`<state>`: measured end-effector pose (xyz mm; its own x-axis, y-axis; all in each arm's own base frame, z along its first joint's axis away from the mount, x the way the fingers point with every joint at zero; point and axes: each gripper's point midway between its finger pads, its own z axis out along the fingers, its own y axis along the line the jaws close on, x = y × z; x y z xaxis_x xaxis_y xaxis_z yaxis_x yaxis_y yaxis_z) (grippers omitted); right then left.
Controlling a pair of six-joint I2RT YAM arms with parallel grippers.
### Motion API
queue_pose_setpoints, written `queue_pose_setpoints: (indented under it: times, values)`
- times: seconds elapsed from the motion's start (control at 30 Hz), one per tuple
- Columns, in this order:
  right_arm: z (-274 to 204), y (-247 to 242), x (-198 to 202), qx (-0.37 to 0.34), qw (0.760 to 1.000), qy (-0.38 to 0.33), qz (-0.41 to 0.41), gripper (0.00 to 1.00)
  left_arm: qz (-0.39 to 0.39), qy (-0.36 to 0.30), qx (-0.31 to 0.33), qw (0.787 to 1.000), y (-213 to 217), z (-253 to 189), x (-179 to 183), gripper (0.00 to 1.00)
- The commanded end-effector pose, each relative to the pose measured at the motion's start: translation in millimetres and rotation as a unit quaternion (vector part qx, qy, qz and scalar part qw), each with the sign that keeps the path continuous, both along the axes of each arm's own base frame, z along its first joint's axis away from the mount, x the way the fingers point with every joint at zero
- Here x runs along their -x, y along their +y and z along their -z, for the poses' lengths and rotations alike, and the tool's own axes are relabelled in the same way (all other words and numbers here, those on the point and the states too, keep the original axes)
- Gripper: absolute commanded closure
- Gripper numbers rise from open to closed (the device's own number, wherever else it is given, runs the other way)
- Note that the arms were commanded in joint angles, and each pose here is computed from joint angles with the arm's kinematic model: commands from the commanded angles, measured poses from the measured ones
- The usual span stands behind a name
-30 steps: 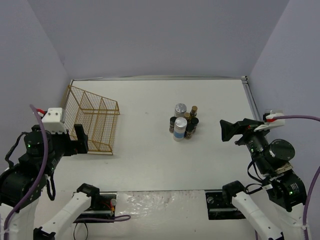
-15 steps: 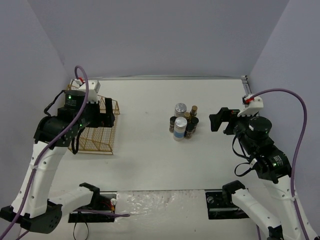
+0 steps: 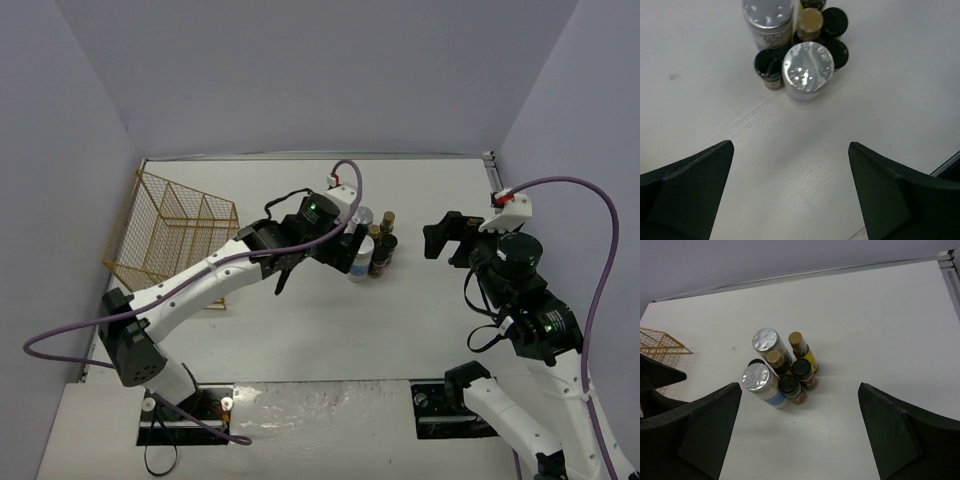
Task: Organize the condiment bottles
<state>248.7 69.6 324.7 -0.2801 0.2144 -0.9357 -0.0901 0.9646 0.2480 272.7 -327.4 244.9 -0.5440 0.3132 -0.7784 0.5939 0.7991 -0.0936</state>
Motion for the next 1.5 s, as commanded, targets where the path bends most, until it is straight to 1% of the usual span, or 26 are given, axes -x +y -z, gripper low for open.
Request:
queue_pose_setpoints:
  times: [0.0, 0.1, 0.23, 0.43, 0.57, 0.7, 0.87, 1.07, 1.47]
  values:
    - [-28.0, -12.3, 0.6, -0.022, 0.998, -0.050, 0.038, 0.00, 0.023, -0.088, 0.082, 0.992, -57.5, -56.7, -22.0, 0.03]
    - [-33.8, -17.2, 5.5, -0.025, 0.997, -0.061, 0.047, 0.00, 0.029, -0.090, 0.078, 0.992, -73.6, -47.5, -30.0, 0.03]
    - [-39.8, -21.7, 12.9, -0.034, 0.995, -0.073, 0.053, 0.00, 0.027, -0.093, 0.062, 0.993, -82.2, -32.1, -41.3, 0.03]
    - [-42.0, -23.5, 17.2, -0.040, 0.995, -0.076, 0.056, 0.00, 0.019, -0.061, 0.039, 0.997, -89.6, 0.6, -54.1, 0.04]
    - [-44.3, -23.3, 19.7, -0.042, 0.995, -0.078, 0.053, 0.00, 0.017, -0.054, 0.038, 0.998, -96.1, 10.1, -60.7, 0.04]
    - [-45.6, -22.9, 22.4, -0.044, 0.994, -0.082, 0.049, 0.00, 0.011, -0.049, 0.030, 0.998, -94.9, 17.6, -64.7, 0.04]
    - [-45.6, -28.1, 25.9, -0.045, 0.993, -0.088, 0.059, 0.00, -0.008, -0.034, 0.026, 0.999, -89.1, 30.0, -70.9, 0.08]
    - [-46.6, -30.9, 26.7, -0.039, 0.993, -0.091, 0.064, 0.00, -0.009, -0.026, 0.024, 0.999, -89.7, 36.7, -70.6, 0.11]
    - [-42.4, -30.4, 27.5, -0.035, 0.994, -0.089, 0.060, 0.00, -0.008, -0.020, 0.001, 1.000, -88.4, 52.8, -71.2, 0.14]
